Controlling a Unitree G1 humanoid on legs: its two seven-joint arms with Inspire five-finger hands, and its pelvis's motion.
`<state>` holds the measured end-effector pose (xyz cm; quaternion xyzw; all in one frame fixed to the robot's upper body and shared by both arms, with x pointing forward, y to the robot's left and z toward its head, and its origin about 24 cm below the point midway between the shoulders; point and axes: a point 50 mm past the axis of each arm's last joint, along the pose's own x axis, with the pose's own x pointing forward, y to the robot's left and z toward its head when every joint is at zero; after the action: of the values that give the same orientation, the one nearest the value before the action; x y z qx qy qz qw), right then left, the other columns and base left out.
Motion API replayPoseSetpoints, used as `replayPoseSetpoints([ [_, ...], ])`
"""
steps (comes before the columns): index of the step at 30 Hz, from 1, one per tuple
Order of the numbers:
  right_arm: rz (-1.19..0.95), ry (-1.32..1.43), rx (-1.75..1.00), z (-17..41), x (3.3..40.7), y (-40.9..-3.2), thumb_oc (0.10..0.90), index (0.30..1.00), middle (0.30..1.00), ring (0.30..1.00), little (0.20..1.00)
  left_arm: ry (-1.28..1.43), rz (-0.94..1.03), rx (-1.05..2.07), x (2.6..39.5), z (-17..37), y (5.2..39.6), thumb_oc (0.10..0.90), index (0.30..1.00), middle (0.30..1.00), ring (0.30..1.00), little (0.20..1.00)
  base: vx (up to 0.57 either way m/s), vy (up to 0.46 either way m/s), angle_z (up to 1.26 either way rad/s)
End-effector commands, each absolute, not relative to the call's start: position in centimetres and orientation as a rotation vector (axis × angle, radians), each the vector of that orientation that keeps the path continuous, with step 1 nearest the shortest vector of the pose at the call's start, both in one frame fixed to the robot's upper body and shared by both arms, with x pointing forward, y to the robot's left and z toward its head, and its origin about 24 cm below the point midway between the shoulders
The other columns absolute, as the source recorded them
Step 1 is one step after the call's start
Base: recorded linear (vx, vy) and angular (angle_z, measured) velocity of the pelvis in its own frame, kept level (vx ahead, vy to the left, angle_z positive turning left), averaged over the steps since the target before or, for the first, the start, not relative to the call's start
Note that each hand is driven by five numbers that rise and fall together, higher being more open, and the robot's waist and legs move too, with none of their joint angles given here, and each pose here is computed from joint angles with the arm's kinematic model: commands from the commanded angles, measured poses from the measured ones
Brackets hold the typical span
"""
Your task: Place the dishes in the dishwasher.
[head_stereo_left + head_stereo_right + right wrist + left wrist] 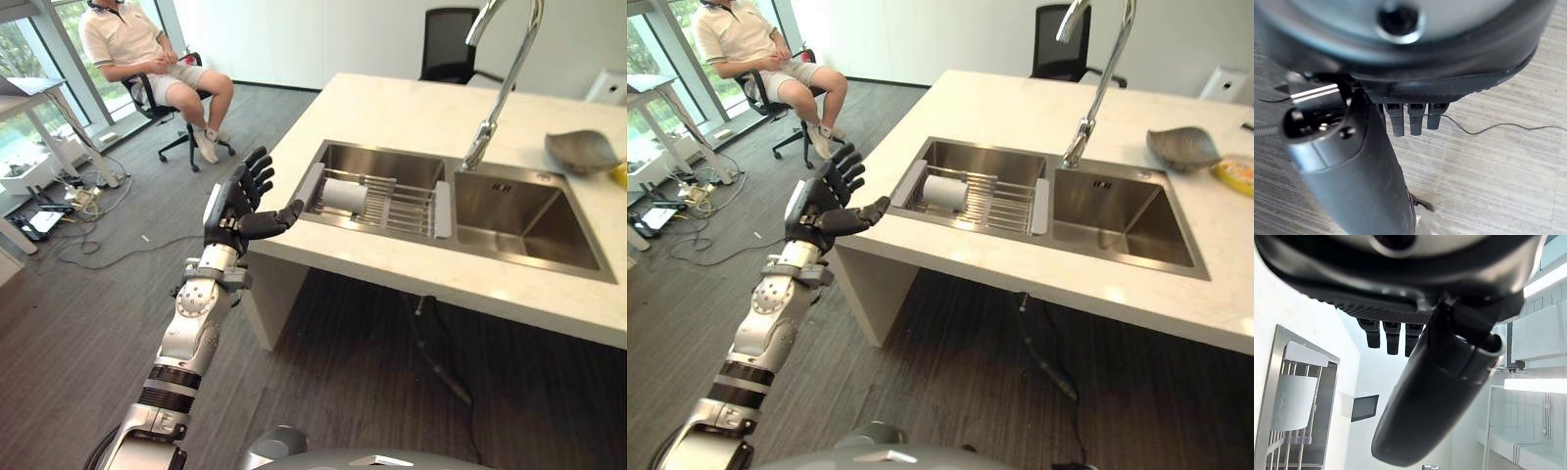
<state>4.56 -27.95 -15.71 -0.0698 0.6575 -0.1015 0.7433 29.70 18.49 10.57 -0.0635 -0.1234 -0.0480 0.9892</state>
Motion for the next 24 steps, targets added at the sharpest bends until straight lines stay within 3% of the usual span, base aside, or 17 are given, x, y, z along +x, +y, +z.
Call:
replayPoseSetpoints([
  [1,-0.197,1.449,-0.102,-16.3,3.5,-26.5,0.8,0.9,0.9,0.9,0.9,-0.637,-0.162,-0.082,29.8,19.1,18.3,0.8,0.9,0.9,0.9,0.9,0.26,0.034,-0.45],
  [11,-0.205,1.455,0.006,-16.8,2.2,-24.9,0.8,0.9,0.9,0.9,0.9,-0.615,-0.216,-0.026,29.1,18.8,18.3,0.8,0.9,0.9,0.9,0.9,0.1,-0.012,-0.3],
  [18,-0.243,1.426,0.018,-16.5,2.8,-26.1,0.8,0.9,0.9,0.9,0.9,-0.551,-0.256,0.01,29.5,17.3,17.5,0.8,0.9,0.9,0.9,0.9,0.15,-0.255,0.13],
  [24,-0.167,1.437,-0.014,-16.8,3.6,-24.6,0.8,0.9,0.9,0.9,0.9,-0.499,-0.27,0.072,30.2,16.3,16.8,0.8,0.9,0.9,0.9,0.9,0.14,-0.419,0.3],
])
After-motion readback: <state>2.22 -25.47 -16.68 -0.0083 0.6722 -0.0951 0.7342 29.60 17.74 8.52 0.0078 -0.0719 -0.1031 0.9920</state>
